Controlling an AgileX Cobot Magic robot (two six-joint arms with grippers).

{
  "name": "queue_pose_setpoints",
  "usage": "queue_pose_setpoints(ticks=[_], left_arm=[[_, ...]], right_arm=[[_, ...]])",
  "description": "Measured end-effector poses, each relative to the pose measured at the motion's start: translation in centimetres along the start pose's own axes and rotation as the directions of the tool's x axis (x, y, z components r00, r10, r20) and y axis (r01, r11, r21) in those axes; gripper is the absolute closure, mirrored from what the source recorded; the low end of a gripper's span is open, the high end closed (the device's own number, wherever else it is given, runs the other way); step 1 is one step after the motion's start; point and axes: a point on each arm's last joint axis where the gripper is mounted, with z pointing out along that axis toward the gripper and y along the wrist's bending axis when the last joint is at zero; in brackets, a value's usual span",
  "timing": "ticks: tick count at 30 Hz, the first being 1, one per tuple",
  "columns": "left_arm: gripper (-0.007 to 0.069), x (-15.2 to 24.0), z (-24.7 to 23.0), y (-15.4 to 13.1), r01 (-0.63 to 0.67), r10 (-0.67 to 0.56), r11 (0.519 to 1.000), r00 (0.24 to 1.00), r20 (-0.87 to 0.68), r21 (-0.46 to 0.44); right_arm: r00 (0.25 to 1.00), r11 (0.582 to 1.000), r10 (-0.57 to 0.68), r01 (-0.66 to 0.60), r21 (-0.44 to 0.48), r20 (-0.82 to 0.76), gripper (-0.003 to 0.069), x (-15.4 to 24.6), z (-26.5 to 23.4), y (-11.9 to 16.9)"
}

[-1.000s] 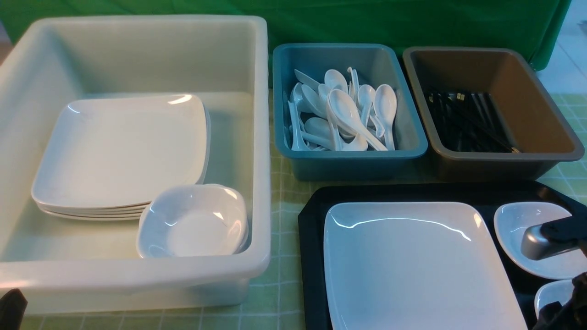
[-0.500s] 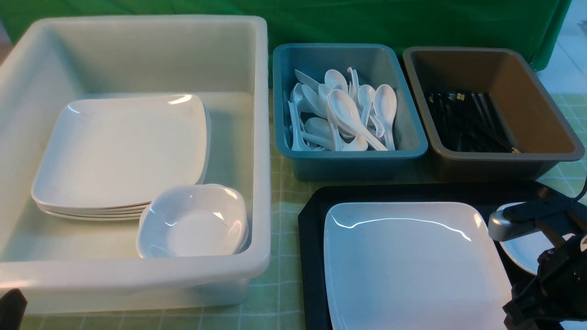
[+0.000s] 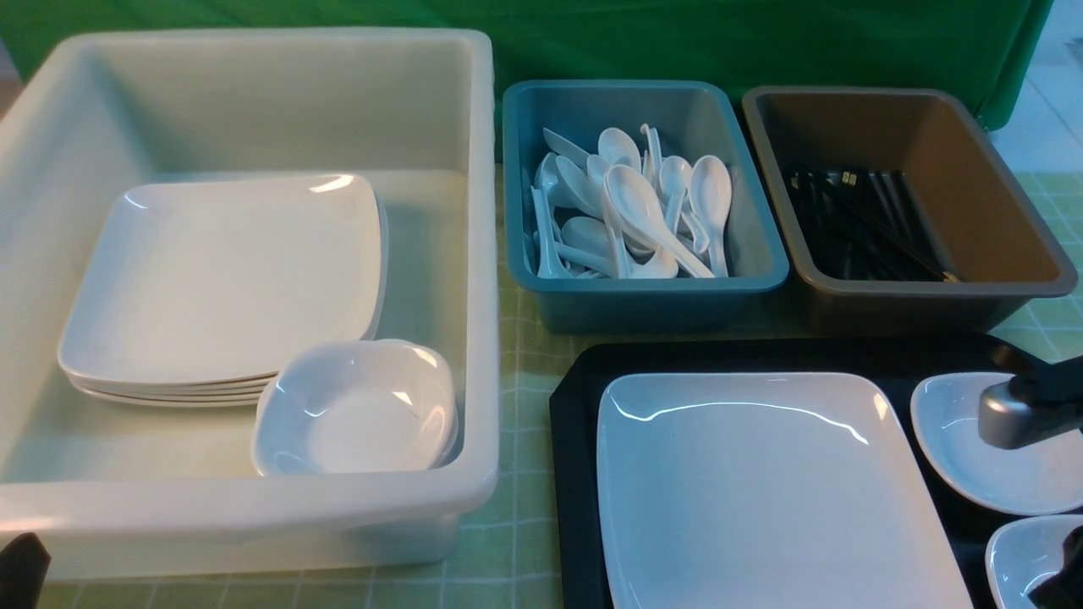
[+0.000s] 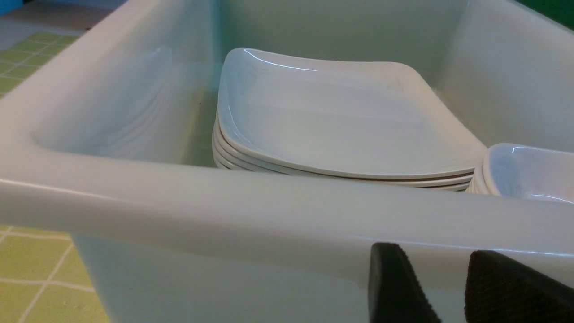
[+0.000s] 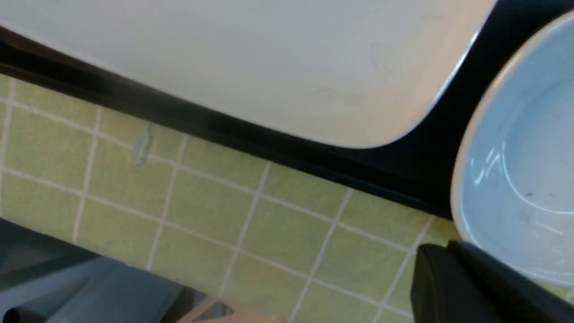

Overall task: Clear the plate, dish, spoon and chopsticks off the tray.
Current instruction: Use the left arm to grab a plate from the dinner plate

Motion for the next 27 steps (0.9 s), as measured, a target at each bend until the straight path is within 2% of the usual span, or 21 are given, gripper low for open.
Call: queue_pose_setpoints(ticks=[4, 7, 9, 10, 12, 13, 14, 15, 16, 19, 22, 27], left_arm=[[0.0403, 0.0, 0.0, 0.0, 0.000, 0.000, 1.000, 1.000, 0.000, 0.000], [0.0403, 0.0, 0.0, 0.0, 0.000, 0.000, 1.000, 1.000, 0.000, 0.000], [0.0403, 0.0, 0.0, 0.0, 0.000, 0.000, 1.000, 1.000, 0.000, 0.000], [0.0403, 0.0, 0.0, 0.0, 0.000, 0.000, 1.000, 1.000, 0.000, 0.000], [0.0403, 0.0, 0.0, 0.0, 0.000, 0.000, 1.000, 1.000, 0.000, 0.000], [0.0403, 0.0, 0.0, 0.0, 0.000, 0.000, 1.000, 1.000, 0.000, 0.000], [0.0403, 0.0, 0.0, 0.0, 0.000, 0.000, 1.000, 1.000, 0.000, 0.000], [0.0403, 0.0, 0.0, 0.0, 0.000, 0.000, 1.000, 1.000, 0.000, 0.000], [0.0403, 0.0, 0.0, 0.0, 0.000, 0.000, 1.000, 1.000, 0.000, 0.000], [0.0403, 0.0, 0.0, 0.0, 0.000, 0.000, 1.000, 1.000, 0.000, 0.000], [0.0403, 0.0, 0.0, 0.0, 0.000, 0.000, 1.000, 1.000, 0.000, 0.000], [0.0403, 0.0, 0.0, 0.0, 0.000, 0.000, 1.000, 1.000, 0.000, 0.000]], right_arm=[[0.993, 1.000, -0.008, 0.006, 0.014, 0.118, 0.0659, 1.8, -2.3, 0.5], [0.951, 0.999, -0.034, 0.022, 0.041, 0.308, 0.0659, 5.1, -4.6, 1.1], [0.928, 0.998, -0.045, 0.028, 0.052, 0.371, 0.0659, 5.9, -5.1, 1.2], [0.883, 0.997, -0.063, 0.034, 0.070, 0.465, 0.0659, 7.2, -5.8, 1.4], [0.832, 0.996, -0.078, 0.036, 0.087, 0.550, 0.0659, 8.1, -6.3, 1.6], [0.721, 0.993, -0.104, 0.033, 0.116, 0.685, 0.0659, 10.2, -7.0, 1.8], [0.668, 0.991, -0.114, 0.029, 0.128, 0.735, 0.0659, 11.0, -7.2, 1.9], [0.661, 0.991, -0.116, 0.029, 0.129, 0.741, 0.0659, 11.2, -7.2, 1.9], [0.550, 0.989, -0.133, 0.018, 0.148, 0.825, 0.0659, 12.9, -7.3, 2.1], [0.429, 0.987, -0.150, 0.007, 0.163, 0.891, 0.0659, 15.0, -6.7, 2.2], [0.401, 0.986, -0.155, 0.004, 0.168, 0.903, 0.0659, 15.9, -5.9, 2.2], [0.399, 0.986, -0.155, 0.004, 0.168, 0.903, 0.0659, 16.0, -5.6, 2.2]])
